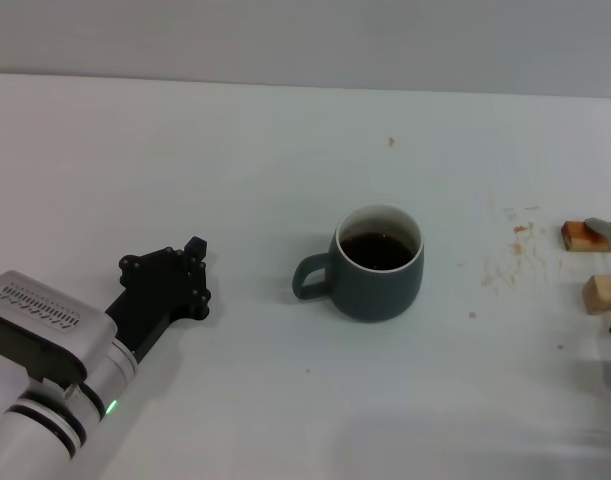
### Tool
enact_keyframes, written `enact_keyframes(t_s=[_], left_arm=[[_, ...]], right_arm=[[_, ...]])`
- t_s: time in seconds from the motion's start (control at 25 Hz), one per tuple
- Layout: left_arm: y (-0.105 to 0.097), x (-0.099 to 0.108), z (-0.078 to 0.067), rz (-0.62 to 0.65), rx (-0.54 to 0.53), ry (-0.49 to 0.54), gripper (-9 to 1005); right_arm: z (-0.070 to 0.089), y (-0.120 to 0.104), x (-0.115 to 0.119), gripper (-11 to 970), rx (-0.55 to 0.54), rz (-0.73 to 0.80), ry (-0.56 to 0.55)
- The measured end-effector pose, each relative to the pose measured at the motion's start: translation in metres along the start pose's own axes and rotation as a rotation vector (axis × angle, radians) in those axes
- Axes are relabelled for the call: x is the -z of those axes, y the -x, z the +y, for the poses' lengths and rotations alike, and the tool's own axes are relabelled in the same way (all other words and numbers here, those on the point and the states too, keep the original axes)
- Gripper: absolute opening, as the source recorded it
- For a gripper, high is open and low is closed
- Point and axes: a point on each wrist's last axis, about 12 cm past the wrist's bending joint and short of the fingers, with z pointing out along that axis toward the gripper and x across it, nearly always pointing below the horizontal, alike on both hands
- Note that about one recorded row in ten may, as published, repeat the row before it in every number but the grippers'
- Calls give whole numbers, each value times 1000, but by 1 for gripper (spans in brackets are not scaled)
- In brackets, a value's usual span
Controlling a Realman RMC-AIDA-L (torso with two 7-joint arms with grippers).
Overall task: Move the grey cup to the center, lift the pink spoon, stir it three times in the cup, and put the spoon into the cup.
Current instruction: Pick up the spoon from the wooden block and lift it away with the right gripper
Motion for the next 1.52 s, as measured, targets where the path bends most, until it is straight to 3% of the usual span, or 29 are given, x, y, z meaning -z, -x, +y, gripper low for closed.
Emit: enact_keyframes(t_s=[0.24, 1.0, 1.2, 1.52], left_arm=[[0, -1, 0, -2, -1, -2, -2], [-1, 1, 1, 5, 1, 2, -2], [-2, 1, 1, 6, 2, 3, -2], [-2, 1, 1, 6, 3, 3, -2]], right_arm=[[2, 0, -1, 539, 3, 3, 23], [2, -2, -4, 516, -5, 17, 18], [3, -2, -3, 421, -4, 20, 22], [2, -2, -3, 358, -5, 18, 19]])
